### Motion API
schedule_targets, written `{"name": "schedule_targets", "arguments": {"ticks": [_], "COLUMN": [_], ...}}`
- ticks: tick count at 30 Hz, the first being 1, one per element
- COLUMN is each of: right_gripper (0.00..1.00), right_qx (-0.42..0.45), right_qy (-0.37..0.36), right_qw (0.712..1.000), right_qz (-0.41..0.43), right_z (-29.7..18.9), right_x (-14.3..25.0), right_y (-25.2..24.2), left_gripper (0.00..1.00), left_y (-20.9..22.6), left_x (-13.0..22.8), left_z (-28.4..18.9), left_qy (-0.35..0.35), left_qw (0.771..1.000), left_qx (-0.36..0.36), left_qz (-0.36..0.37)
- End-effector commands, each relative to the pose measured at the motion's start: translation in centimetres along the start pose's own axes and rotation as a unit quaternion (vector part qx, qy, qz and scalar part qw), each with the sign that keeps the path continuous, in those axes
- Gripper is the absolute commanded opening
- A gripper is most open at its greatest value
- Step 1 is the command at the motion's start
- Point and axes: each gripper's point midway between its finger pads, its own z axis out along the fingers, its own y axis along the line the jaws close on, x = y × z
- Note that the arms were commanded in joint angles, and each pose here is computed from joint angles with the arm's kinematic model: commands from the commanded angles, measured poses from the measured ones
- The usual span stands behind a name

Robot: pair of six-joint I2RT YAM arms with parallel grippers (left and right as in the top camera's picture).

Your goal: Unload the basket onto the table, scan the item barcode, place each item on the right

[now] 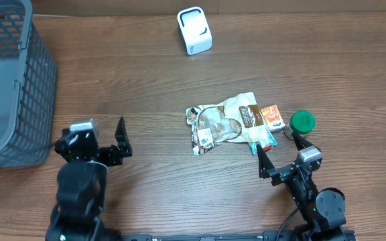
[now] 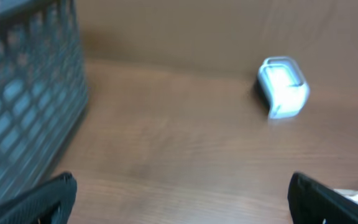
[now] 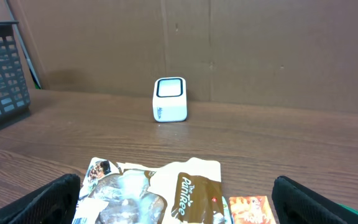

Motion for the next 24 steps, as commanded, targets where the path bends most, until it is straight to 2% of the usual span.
{"name": "schedule_targets", "arguments": {"ticks": [1, 4, 10, 16, 24], "right_gripper": [1.0, 1.0, 1.0, 1.0, 1.0], "right_qx": [0.0, 0.0, 0.0, 0.0, 0.0], "right_qy": [-0.001, -0.001, -0.001, -0.001, -0.001], "right_qw": [1.0, 1.0, 1.0, 1.0, 1.0], "right_qz": [0.002, 0.002, 0.002, 0.002, 0.002], "right_z": [0.0, 0.0, 0.0, 0.0, 0.0], "right_x": [0.2, 0.2, 0.2, 0.2, 0.2], "right_y": [0.0, 0.0, 0.0, 0.0, 0.0], "left_gripper": [1.0, 1.0, 1.0, 1.0, 1.0], "left_y": [-1.0, -1.4, -0.4, 0.0, 0.4], "left_x": [-1.9, -3.4, -2.6, -0.7, 3.9], "left_z": [-1.2, -2.7, -3.7, -3.5, -1.5], "left_qy": [-0.086, -0.162, -0.206, -0.209, -0.164], "left_qw": [0.995, 0.984, 0.975, 0.973, 0.98], "left_qx": [0.045, 0.074, 0.079, 0.087, 0.095], "left_qz": [-0.014, -0.025, -0.033, -0.041, -0.067]}}
